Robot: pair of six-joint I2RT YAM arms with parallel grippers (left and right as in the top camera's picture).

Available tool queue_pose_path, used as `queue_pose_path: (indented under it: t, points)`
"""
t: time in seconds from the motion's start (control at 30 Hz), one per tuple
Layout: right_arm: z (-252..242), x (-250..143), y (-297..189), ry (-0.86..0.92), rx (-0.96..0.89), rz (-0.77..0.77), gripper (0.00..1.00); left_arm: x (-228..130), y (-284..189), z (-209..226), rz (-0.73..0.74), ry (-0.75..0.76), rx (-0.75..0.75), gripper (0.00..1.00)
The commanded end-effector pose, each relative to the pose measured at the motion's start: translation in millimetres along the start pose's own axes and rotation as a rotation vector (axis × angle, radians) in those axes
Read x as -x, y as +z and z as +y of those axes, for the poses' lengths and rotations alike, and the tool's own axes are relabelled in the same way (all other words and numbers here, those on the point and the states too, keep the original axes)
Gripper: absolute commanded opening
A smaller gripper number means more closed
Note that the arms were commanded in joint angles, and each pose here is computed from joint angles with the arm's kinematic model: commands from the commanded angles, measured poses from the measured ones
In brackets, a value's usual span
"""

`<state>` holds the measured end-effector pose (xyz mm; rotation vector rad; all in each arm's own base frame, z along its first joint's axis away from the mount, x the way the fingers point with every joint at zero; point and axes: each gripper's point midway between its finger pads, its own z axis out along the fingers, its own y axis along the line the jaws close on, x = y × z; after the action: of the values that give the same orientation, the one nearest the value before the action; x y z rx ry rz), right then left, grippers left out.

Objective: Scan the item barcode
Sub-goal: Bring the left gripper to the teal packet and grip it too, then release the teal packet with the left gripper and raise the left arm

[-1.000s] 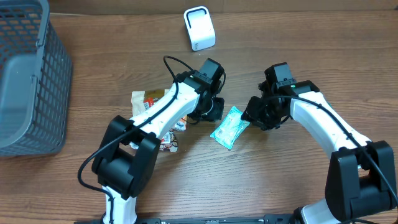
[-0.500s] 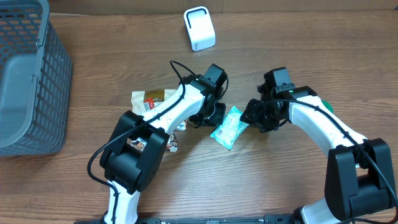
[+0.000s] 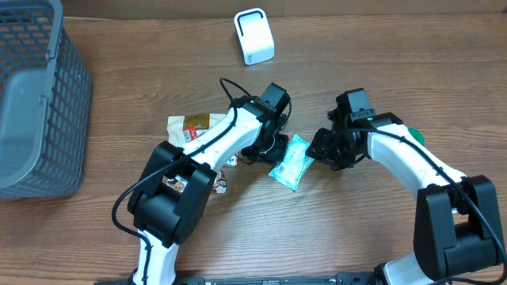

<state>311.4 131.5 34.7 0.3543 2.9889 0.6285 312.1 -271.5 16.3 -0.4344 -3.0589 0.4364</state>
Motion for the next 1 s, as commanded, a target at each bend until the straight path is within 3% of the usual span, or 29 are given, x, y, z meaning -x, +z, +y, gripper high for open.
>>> queue_pose_path:
  t: [0.0, 0.63, 0.73, 0.87, 0.97]
  points:
    - [-2, -4, 6, -0.007, 0.003, 0.009, 0.43, -5, 4, -4, 0.026, 0.058, -0.02, 0.2]
    - [-1, 1, 11, -0.019, 0.019, -0.02, 0.43, -11, 4, -17, 0.048, 0.117, -0.054, 0.21]
    - [-1, 1, 11, -0.02, 0.02, -0.022, 0.44, -9, 6, -12, 0.029, 0.094, 0.009, 0.18]
    - [-1, 1, 11, -0.021, 0.02, -0.022, 0.44, -5, 8, -7, 0.006, 0.062, 0.053, 0.07]
    - [-1, 1, 11, -0.02, 0.02, -0.021, 0.48, -5, 10, -6, 0.009, 0.06, 0.055, 0.06]
